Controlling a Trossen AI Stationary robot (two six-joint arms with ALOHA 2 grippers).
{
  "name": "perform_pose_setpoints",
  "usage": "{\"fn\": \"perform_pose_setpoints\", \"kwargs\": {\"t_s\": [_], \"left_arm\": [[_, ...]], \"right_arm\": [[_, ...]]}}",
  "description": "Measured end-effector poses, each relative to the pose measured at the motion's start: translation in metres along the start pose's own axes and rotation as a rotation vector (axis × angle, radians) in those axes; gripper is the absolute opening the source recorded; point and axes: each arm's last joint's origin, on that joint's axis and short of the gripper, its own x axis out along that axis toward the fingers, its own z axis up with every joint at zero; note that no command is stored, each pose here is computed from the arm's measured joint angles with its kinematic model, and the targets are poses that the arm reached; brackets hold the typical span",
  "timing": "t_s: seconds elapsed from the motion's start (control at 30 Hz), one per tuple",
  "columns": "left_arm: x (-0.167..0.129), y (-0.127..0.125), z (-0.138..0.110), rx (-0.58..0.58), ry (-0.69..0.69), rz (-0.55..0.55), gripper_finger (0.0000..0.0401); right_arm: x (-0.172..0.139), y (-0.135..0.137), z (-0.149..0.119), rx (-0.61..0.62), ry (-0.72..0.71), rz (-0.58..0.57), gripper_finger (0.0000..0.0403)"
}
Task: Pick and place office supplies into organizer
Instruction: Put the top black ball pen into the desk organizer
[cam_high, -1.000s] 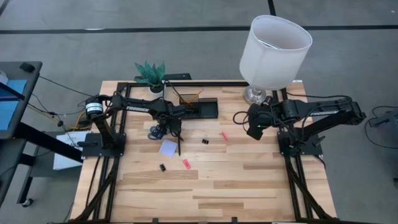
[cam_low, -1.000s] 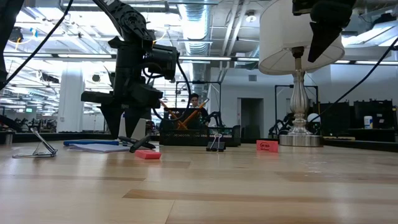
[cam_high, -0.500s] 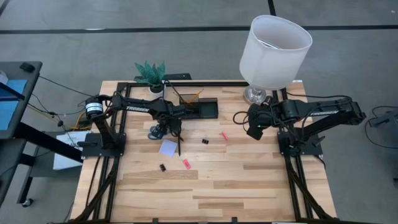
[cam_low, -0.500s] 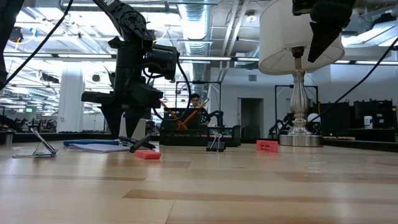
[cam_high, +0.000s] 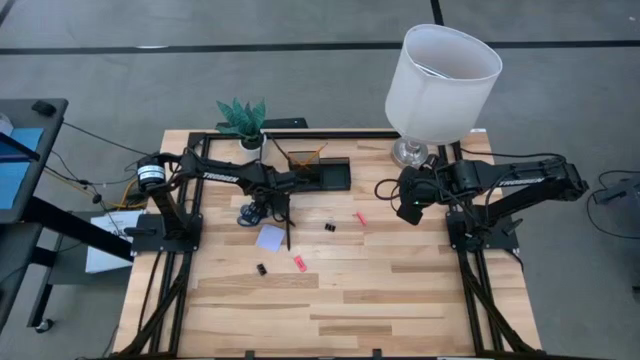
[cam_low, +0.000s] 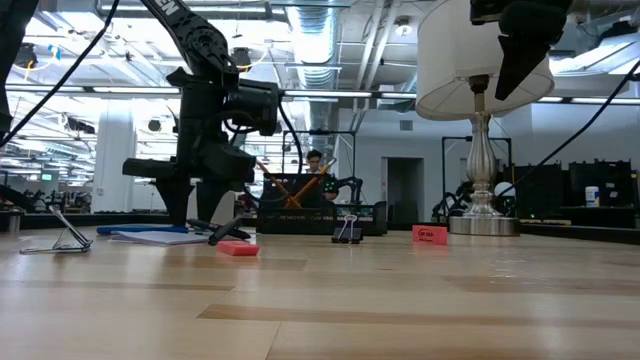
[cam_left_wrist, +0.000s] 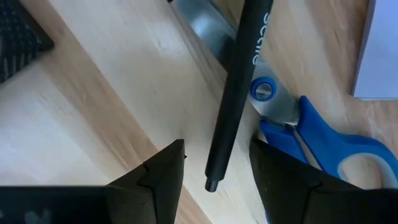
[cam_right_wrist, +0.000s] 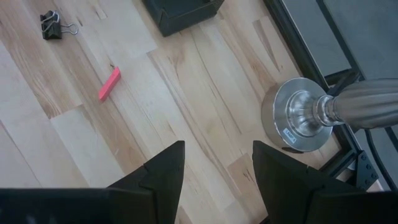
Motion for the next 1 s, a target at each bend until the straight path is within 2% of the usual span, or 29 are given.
{"fn": "perform_pose_setpoints", "kwargs": {"t_s": [0.7, 0.83, 1.0], "left_arm": [[0.0003, 0.0016, 0.0015, 0.003, -0.014, 0.021, 0.0175], [0.0003, 0.0017, 0.0017, 0.003, -0.017, 0.021, 0.0159], [0.0003, 0.0018, 0.0020, 0.003, -0.023, 0.018, 0.0121]], "right_arm": [[0.0000, 0.0000, 0.0000, 0.000, 0.000, 0.000, 0.0181], [0.0000, 0.0000, 0.0000, 0.000, 0.000, 0.000, 0.0182], [0.0000, 0.0000, 0.0000, 0.000, 0.000, 0.000, 0.0180]]}}
